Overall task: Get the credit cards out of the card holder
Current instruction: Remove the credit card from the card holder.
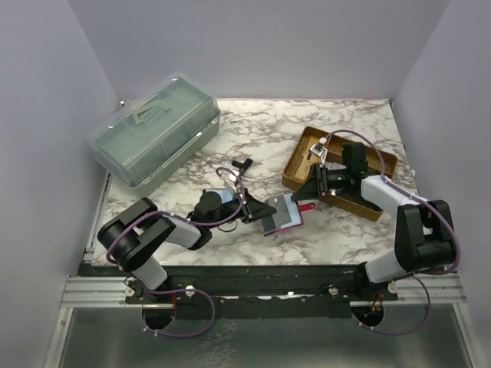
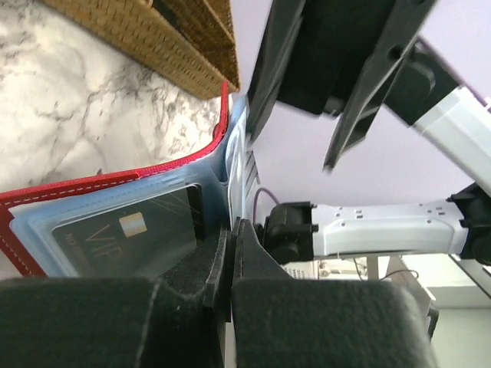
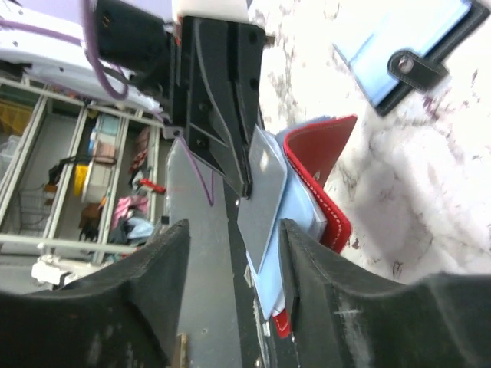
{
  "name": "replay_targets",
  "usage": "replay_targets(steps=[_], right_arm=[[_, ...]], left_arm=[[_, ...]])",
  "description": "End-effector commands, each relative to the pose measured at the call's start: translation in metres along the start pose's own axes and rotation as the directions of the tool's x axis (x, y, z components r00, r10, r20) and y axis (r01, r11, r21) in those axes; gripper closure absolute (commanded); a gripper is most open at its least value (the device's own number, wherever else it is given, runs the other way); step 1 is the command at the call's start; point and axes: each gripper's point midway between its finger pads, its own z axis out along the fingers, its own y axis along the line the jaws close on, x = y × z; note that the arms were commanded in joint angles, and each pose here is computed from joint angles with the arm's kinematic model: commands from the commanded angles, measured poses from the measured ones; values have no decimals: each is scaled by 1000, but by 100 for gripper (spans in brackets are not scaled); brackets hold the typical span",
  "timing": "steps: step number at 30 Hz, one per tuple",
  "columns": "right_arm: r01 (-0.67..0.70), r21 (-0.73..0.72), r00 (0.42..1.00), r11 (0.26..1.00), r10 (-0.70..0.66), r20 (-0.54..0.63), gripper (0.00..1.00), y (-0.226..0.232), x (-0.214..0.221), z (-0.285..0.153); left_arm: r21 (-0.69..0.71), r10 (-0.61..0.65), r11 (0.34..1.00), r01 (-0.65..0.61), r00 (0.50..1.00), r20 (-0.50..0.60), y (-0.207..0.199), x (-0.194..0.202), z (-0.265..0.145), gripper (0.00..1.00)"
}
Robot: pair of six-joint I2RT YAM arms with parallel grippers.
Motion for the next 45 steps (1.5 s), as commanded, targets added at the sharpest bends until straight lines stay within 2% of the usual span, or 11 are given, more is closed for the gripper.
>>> replay_targets(steps=[1, 9, 13, 18, 21, 23, 29, 33, 34, 35, 45], right_arm=[[214, 5, 976, 977, -214, 33, 40, 25, -19, -17], [250, 100, 967, 963, -254, 33, 14, 16, -1, -21], [216, 72, 975, 974, -219, 26, 10, 14, 3, -18], [175, -12, 984, 985, -175, -22, 11, 28, 11, -3], [157, -51, 987, 986, -159, -38, 17, 33, 16, 2], [132, -65, 990, 989, -135, -42, 28, 35, 17, 3], [119, -121, 991, 986, -126, -55, 48, 43, 17, 6], [111, -175, 990, 978, -124, -66, 76, 51, 18, 5], [114, -186, 989, 976, -128, -67, 95, 53, 18, 5], [116, -190, 989, 975, -130, -67, 100, 55, 17, 4], [128, -236, 987, 963, -147, -63, 100, 61, 12, -4]], left_arm=[[64, 87, 994, -84, 995, -42, -13, 11, -24, 100], [79, 227, 972, -223, 972, -52, -27, 15, -44, 100], [117, 260, 960, -253, 965, -45, -41, 14, -46, 100], [138, 265, 956, -257, 963, -45, -50, 11, -41, 100], [152, 276, 952, -267, 960, -39, -56, 8, -38, 100], [159, 282, 949, -273, 959, -34, -59, 6, -37, 100], [177, 288, 945, -276, 957, -43, -64, 6, -33, 100], [184, 289, 943, -276, 956, -44, -65, 6, -33, 100], [186, 288, 943, -276, 957, -40, -66, 5, -33, 100], [189, 285, 943, -273, 958, -38, -66, 5, -34, 100], [222, 224, 950, -220, 975, 6, -65, -1, -60, 100]])
